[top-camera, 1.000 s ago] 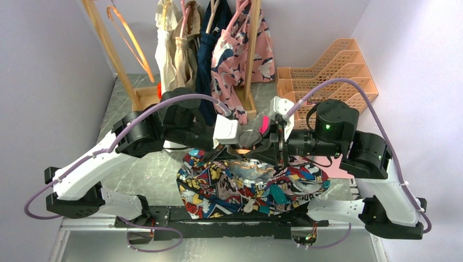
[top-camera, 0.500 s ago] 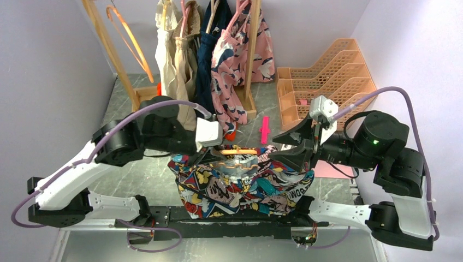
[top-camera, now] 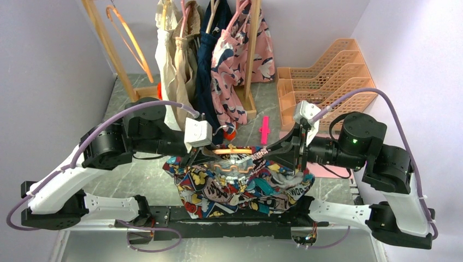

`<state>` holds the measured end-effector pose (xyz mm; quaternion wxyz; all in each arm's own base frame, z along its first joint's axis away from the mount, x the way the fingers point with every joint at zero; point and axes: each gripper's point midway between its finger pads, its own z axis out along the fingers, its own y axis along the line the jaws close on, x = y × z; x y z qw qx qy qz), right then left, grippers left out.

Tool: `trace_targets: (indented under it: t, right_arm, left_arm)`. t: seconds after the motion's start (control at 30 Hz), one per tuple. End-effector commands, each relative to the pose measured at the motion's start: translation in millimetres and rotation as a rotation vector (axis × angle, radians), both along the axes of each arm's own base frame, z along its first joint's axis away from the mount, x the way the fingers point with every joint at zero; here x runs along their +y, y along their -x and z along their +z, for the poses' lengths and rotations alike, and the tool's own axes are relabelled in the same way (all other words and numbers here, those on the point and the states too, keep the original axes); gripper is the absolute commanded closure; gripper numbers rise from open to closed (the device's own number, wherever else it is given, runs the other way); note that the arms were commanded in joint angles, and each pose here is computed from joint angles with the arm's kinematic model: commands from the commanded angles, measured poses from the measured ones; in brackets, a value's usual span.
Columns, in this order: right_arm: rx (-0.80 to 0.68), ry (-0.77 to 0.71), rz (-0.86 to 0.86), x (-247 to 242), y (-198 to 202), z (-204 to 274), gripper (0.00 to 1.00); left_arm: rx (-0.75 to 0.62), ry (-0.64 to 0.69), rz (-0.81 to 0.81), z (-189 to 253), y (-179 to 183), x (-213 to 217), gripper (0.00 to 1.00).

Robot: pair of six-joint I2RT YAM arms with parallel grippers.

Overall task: Place the shorts on the hanger
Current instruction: Hang the shorts on the hanger.

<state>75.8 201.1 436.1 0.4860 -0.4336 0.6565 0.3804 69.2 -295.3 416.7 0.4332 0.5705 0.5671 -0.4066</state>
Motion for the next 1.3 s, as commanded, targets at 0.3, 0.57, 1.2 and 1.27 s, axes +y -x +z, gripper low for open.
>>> trace_targets:
  t: [0.3,0.57,1.2,1.27]
  right_arm:
    - [0.033,-0.061,0.044,-5.8,16.8,14.0,0.47]
    - [0.044,-0.014,0.081,10.7,12.5,4.3,0.47]
    - [0.004,-0.089,0.125,28.3,10.3,38.8,0.33]
    - [0.006,-0.110,0.146,38.9,9.1,39.9,0.33]
  left_arm:
    - [-0.051,0.140,0.023,37.3,1.5,10.5,0.93]
    - [-0.046,0.144,0.018,39.1,2.5,9.9,0.93]
    - [-0.049,0.135,0.014,30.7,1.7,7.6,0.93]
    - [-0.054,0.132,0.011,29.7,0.5,5.3,0.93]
